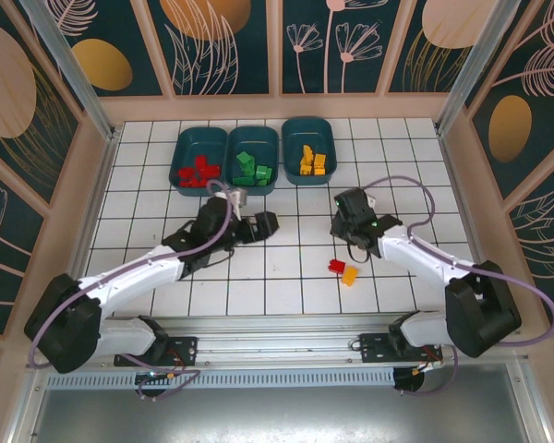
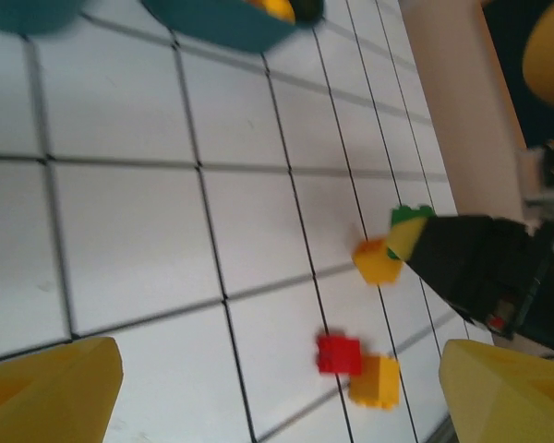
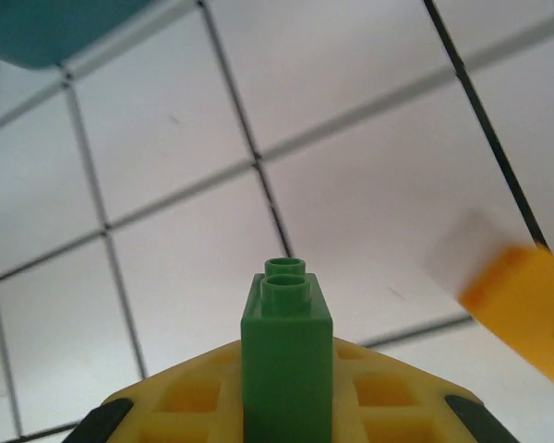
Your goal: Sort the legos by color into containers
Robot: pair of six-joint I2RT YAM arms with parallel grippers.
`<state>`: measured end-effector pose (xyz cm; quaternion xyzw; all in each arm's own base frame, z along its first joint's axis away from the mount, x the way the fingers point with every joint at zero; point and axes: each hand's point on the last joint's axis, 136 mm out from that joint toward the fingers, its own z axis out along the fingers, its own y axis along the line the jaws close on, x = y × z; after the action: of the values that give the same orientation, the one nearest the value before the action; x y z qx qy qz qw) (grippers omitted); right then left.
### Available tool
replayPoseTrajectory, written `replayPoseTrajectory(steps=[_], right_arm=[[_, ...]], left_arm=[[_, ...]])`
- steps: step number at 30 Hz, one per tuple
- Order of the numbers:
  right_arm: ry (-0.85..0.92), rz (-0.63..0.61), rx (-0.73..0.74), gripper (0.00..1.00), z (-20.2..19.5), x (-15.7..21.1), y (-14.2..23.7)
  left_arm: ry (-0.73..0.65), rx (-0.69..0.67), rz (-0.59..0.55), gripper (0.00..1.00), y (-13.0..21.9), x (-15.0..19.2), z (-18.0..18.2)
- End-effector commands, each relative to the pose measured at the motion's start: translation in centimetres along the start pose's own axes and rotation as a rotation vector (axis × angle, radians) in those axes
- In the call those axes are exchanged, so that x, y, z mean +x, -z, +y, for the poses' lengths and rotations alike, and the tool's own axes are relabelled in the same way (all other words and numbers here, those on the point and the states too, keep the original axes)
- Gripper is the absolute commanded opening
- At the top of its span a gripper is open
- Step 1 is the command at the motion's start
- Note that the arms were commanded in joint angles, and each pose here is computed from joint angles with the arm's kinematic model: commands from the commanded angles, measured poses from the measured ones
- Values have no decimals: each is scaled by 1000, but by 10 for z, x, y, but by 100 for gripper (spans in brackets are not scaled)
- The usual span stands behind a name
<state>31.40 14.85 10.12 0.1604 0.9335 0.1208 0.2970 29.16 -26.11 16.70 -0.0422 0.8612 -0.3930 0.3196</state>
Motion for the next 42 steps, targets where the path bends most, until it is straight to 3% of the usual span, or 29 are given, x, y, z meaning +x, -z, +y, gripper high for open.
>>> replayPoseTrajectory(steps=[1, 7, 12, 17, 18, 20, 21, 24, 26, 30, 32, 38, 42], right_arm=[[127, -77, -55, 15, 40, -36, -10], [240, -85, -174, 15, 119, -76, -54], [380, -49, -286, 15, 206, -61, -83], [429, -23, -310, 18, 243, -54, -111], [437, -8, -310, 22, 247, -54, -116], [453, 0, -295, 46, 251, -53, -122], [459, -2, -296, 54, 253, -55, -121], [477, -61, -307, 66, 262, -66, -97], [478, -108, -326, 67, 266, -77, -71], [445, -195, -286, 66, 236, -88, -20], [430, -183, -220, 65, 197, -79, -12], [444, 77, -22, 66, 64, 11, -7], [371, 249, 49, 70, 8, 66, 7]], left_arm=[[100, -119, -122, 93, 26, -31, 45], [184, -255, -219, 98, 65, -49, 96], [234, -269, -271, 99, 83, -49, 110], [255, -263, -223, 99, 76, -37, 114], [256, -261, -223, 98, 76, -37, 114], [249, -257, -223, 98, 77, -37, 113], [241, -252, -222, 98, 77, -38, 112], [222, -226, -216, 98, 75, -39, 106], [216, -207, -211, 98, 73, -40, 103], [197, -137, -170, 99, 64, -39, 90], [186, -98, -146, 99, 59, -37, 84], [157, 0, -66, 98, 45, -18, 71], [94, 41, 16, 98, 27, 2, 50]])
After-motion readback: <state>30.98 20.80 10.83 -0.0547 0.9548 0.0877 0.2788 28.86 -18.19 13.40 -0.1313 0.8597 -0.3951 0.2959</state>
